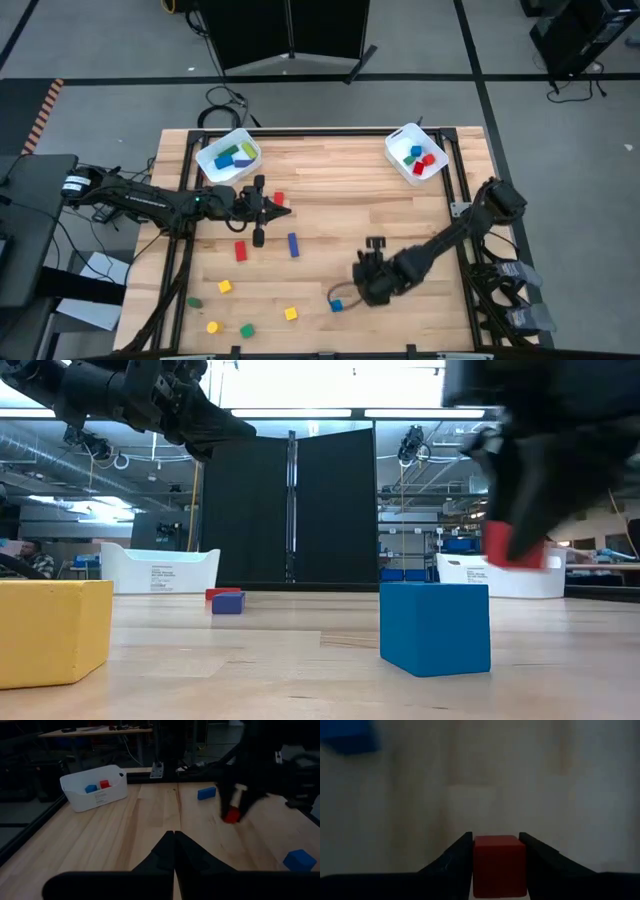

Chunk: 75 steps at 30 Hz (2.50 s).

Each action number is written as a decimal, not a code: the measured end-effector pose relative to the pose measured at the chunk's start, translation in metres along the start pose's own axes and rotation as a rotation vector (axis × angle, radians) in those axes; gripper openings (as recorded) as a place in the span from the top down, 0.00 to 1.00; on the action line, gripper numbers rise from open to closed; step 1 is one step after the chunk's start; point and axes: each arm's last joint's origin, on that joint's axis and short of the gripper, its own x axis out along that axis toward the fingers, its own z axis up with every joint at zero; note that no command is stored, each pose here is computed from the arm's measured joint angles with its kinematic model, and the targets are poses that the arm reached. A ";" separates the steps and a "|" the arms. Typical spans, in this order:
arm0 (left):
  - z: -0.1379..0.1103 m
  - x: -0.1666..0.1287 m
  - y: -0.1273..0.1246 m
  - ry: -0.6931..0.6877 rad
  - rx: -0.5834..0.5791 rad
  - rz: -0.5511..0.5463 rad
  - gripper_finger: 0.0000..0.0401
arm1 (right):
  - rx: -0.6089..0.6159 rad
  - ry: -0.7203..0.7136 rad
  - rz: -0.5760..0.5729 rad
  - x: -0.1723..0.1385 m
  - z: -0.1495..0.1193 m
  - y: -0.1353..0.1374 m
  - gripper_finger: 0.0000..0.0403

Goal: Sort blocks by size
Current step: Put the small red block into the right white bin, then put the large red block into the left white bin

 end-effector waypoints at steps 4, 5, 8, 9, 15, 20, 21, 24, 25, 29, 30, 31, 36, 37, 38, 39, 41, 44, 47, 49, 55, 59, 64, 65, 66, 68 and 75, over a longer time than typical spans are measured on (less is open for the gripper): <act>-0.003 0.000 0.000 0.026 0.001 0.010 0.98 | -0.036 0.016 -0.110 -0.014 0.006 -0.045 0.65; -0.003 0.000 0.000 0.033 0.000 0.012 0.98 | -0.042 0.035 -0.146 -0.016 0.006 -0.058 0.65; -0.004 0.000 0.000 0.046 -0.006 0.012 0.98 | -0.026 0.097 -0.243 -0.026 0.004 -0.099 0.65; -0.005 0.000 0.000 0.048 -0.015 0.013 0.98 | -0.003 0.110 -0.271 -0.029 0.003 -0.114 0.65; -0.008 0.000 0.000 0.085 -0.052 0.023 0.98 | 0.256 0.170 -0.428 -0.038 -0.025 -0.202 0.65; -0.012 -0.001 0.001 0.118 -0.113 0.061 0.98 | 0.565 0.252 -0.542 -0.030 -0.075 -0.260 0.65; -0.012 -0.001 0.002 0.120 -0.124 0.064 0.98 | 0.617 0.261 -0.559 -0.028 -0.085 -0.267 0.65; -0.012 -0.001 0.002 0.119 -0.163 0.078 0.98 | 0.733 0.254 -0.595 -0.021 -0.106 -0.284 0.65; -0.013 -0.001 0.002 0.122 -0.169 0.091 0.98 | 0.760 0.239 -0.606 -0.018 -0.110 -0.287 0.64; -0.016 -0.002 0.004 0.148 -0.205 0.157 0.95 | 0.776 0.138 -0.608 -0.011 -0.114 -0.295 0.42; -0.017 -0.002 0.004 0.156 -0.216 0.164 0.94 | 0.764 0.124 -0.607 -0.010 -0.113 -0.296 0.36; -0.018 -0.002 0.004 0.167 -0.227 0.168 0.91 | 0.756 0.103 -0.608 -0.009 -0.112 -0.297 0.30; -0.012 -0.003 0.001 0.299 -0.253 0.169 0.73 | 0.714 -0.032 -0.609 -0.012 -0.098 -0.301 0.11; -0.008 -0.003 -0.001 0.350 -0.253 0.157 0.69 | 0.701 -0.082 -0.590 -0.013 -0.093 -0.300 0.09; -0.004 -0.004 -0.004 0.409 -0.248 0.135 0.65 | 0.686 -0.137 -0.559 -0.015 -0.087 -0.297 0.09; 0.000 -0.005 -0.007 0.476 -0.244 0.120 0.61 | 0.668 -0.187 -0.529 -0.016 -0.081 -0.294 0.08; 0.010 -0.007 -0.013 0.605 -0.233 0.117 0.53 | 0.641 -0.292 -0.474 -0.019 -0.068 -0.287 0.09; 0.018 -0.012 -0.021 0.805 -0.253 0.184 0.45 | 0.596 -0.420 -0.415 -0.022 -0.050 -0.272 0.12; 0.020 -0.015 -0.022 0.942 -0.426 0.353 0.41 | 0.556 -0.509 -0.368 -0.024 -0.035 -0.255 0.15; 0.015 -0.016 -0.024 0.987 -0.544 0.438 0.40 | 0.546 -0.569 -0.337 -0.026 -0.026 -0.244 0.17; -0.002 -0.021 -0.034 1.056 -0.755 0.627 0.40 | 0.517 -0.699 -0.289 -0.030 -0.007 -0.216 0.22; -0.010 -0.027 -0.042 1.063 -0.828 0.714 0.40 | 0.487 -0.722 -0.268 -0.028 0.000 -0.200 0.24; -0.026 -0.036 -0.053 1.070 -0.948 0.801 0.40 | 0.446 -0.728 -0.259 -0.027 0.003 -0.186 0.24; -0.029 -0.037 -0.057 1.070 -0.970 0.812 0.40 | 0.441 -0.726 -0.257 -0.027 0.003 -0.185 0.24; -0.031 -0.038 -0.060 1.059 -0.993 0.815 0.40 | 0.439 -0.732 -0.255 -0.028 0.004 -0.184 0.24; -0.036 -0.037 -0.065 1.032 -1.037 0.812 0.40 | 0.442 -0.760 -0.252 -0.029 0.006 -0.184 0.24; -0.058 -0.031 -0.081 1.025 -1.072 0.876 0.40 | 0.407 -0.769 -0.254 -0.030 0.007 -0.180 0.26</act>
